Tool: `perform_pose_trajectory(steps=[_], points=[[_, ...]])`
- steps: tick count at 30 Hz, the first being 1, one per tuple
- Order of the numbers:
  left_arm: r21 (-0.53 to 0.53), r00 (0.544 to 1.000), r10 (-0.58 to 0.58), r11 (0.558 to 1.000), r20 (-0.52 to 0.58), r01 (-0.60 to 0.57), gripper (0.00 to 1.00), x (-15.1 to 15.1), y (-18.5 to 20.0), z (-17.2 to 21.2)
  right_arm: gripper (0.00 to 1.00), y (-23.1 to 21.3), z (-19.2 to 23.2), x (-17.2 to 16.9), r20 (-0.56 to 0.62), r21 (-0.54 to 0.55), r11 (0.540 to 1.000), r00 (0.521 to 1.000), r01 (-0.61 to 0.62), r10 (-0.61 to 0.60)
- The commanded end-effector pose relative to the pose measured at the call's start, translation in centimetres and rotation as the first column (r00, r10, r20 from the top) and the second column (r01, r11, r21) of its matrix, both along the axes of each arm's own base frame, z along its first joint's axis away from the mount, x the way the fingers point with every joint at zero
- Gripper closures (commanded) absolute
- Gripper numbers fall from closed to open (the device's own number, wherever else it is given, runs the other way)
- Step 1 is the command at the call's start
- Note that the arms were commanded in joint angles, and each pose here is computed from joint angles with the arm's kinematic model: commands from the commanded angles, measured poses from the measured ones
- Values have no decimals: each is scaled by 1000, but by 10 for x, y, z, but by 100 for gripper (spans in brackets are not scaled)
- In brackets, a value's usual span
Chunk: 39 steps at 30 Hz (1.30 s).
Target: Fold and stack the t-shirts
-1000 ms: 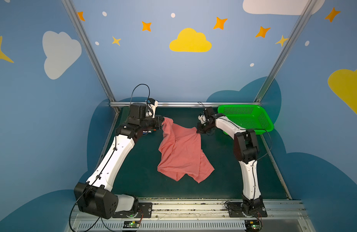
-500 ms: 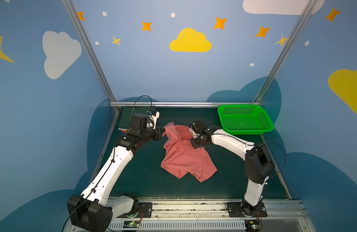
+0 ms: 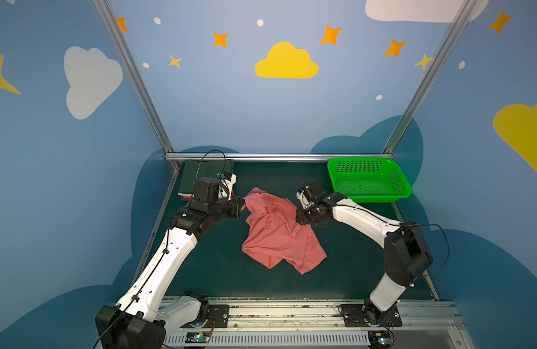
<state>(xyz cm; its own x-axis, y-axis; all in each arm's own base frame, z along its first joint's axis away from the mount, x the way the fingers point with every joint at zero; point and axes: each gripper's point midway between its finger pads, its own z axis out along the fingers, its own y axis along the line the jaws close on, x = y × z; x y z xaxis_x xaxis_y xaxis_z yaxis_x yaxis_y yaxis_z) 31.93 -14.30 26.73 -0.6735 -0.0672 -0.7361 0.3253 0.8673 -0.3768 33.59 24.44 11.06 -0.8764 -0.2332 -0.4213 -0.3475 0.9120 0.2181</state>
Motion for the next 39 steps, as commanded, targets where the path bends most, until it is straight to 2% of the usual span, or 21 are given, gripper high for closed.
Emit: perform_pose_trajectory(steps=[1,6,10,14,20,26,31,39], points=[[1,1000,8,1000,2,-8,95,-1,1,1,59,1,0,3,-27,143,990,1000,16,-12],[3,1000,12,1000,-3,-12,95,-1,1,0,62,5,-10,1,-66,323,946,997,-21,44],[5,1000,17,1000,-5,-17,95,-1,3,0,53,6,-19,3,-85,416,909,993,-39,82],[5,1000,17,1000,-14,-17,95,-2,2,-2,48,5,-27,9,-88,463,885,991,-49,101],[6,1000,20,1000,-23,-19,95,-3,3,-4,44,5,-42,14,-94,483,873,988,-62,122],[6,1000,20,1000,-23,-20,95,-3,3,-5,48,15,-44,5,-120,538,840,980,-68,156],[7,999,18,1000,-27,-18,95,-4,3,-7,55,12,-43,-5,-140,526,848,979,-55,151],[11,999,21,1000,-28,-21,95,-6,4,-9,57,5,-36,-20,-155,515,856,979,-38,136]])
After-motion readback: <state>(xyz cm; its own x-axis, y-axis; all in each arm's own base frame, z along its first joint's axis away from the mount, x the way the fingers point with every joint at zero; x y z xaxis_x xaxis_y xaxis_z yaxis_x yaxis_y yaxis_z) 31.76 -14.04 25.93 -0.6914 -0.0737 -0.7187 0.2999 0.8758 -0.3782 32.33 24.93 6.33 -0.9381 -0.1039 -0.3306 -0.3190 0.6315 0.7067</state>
